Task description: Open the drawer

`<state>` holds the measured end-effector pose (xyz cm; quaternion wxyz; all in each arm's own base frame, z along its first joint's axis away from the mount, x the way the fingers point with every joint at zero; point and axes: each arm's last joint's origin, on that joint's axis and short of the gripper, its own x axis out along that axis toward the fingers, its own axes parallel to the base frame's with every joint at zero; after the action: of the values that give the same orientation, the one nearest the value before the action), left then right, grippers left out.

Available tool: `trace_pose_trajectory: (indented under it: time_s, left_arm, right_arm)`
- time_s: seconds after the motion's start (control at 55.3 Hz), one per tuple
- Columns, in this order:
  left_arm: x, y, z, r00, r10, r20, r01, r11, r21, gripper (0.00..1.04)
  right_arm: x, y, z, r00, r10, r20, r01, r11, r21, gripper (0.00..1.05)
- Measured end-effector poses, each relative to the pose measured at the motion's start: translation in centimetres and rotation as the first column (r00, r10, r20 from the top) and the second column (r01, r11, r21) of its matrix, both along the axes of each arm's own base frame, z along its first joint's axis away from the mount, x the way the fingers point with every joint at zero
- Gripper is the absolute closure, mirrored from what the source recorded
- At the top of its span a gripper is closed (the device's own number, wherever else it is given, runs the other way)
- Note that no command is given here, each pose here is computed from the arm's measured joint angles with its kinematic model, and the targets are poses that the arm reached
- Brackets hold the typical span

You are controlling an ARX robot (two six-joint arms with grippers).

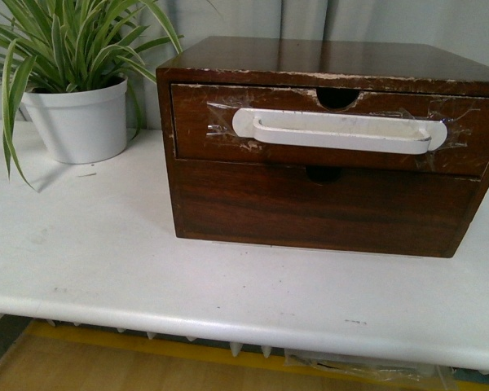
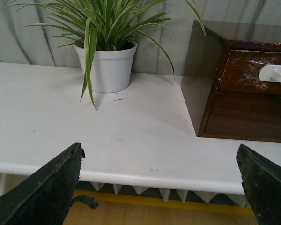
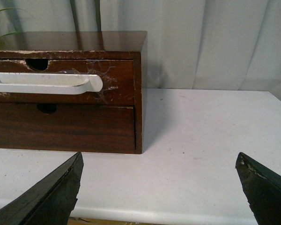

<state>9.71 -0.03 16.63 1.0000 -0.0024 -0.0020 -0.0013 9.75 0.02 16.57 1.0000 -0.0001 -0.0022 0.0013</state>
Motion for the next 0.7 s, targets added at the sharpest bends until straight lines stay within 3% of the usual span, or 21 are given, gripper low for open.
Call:
trace_pose_trajectory:
  time_s: [0.705]
  left_arm:
    - [0.00, 0.00, 0.00, 1.000, 0.000, 0.000, 0.000, 1.000, 0.000, 0.06]
  right_arm:
    - [0.00, 0.00, 0.00, 1.000, 0.000, 0.000, 0.000, 1.000, 0.000, 0.09]
